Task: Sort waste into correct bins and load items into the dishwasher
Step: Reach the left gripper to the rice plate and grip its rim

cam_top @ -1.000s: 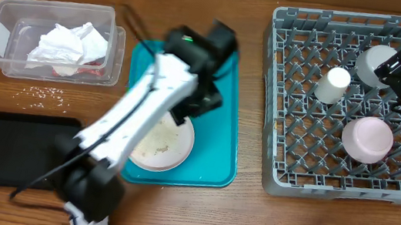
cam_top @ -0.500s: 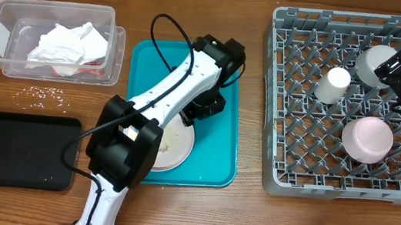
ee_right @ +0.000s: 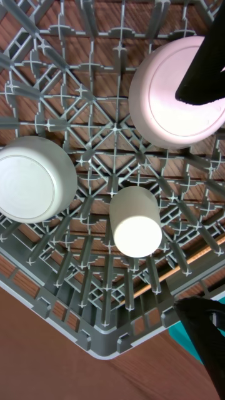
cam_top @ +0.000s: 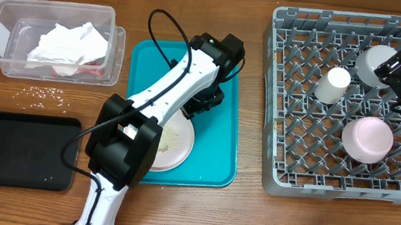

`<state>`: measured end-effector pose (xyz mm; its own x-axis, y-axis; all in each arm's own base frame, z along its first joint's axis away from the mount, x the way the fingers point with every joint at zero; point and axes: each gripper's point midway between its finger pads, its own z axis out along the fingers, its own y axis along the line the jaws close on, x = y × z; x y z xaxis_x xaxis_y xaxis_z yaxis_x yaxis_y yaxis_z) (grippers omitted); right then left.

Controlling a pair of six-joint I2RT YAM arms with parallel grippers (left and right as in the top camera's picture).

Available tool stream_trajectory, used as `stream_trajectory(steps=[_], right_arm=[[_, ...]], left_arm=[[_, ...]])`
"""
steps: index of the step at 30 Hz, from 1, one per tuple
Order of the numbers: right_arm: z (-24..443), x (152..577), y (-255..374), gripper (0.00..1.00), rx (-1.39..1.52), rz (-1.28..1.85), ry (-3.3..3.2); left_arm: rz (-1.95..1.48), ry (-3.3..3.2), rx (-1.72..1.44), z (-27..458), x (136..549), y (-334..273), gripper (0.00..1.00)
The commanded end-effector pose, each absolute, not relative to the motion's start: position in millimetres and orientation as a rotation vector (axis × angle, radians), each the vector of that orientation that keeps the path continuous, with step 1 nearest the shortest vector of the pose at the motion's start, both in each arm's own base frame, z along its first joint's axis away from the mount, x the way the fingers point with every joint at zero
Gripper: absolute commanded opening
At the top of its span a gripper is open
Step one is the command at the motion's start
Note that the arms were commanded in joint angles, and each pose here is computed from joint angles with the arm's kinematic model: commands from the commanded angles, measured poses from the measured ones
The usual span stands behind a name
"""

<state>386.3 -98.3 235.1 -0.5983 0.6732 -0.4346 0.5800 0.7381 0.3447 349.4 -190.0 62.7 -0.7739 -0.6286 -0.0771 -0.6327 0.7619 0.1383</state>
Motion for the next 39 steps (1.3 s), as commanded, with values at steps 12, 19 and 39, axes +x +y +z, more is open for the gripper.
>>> stream_trajectory(steps=[12, 19, 39], right_arm=[[253.0, 386.9, -100.0, 1.00, 0.923, 0.222, 2.343], [253.0, 386.9, -100.0, 1.00, 0.923, 0.222, 2.343], [253.0, 386.9, -100.0, 1.00, 0.923, 0.222, 2.343]], left_arm=[[0.453, 3.004, -0.949, 17.3, 342.1, -178.8, 0.48], [0.509, 3.057, -0.950, -0.3, 333.2, -178.1, 0.45], [0.647, 3.135, -0.819, 20.6, 319.1, -165.4, 0.04]])
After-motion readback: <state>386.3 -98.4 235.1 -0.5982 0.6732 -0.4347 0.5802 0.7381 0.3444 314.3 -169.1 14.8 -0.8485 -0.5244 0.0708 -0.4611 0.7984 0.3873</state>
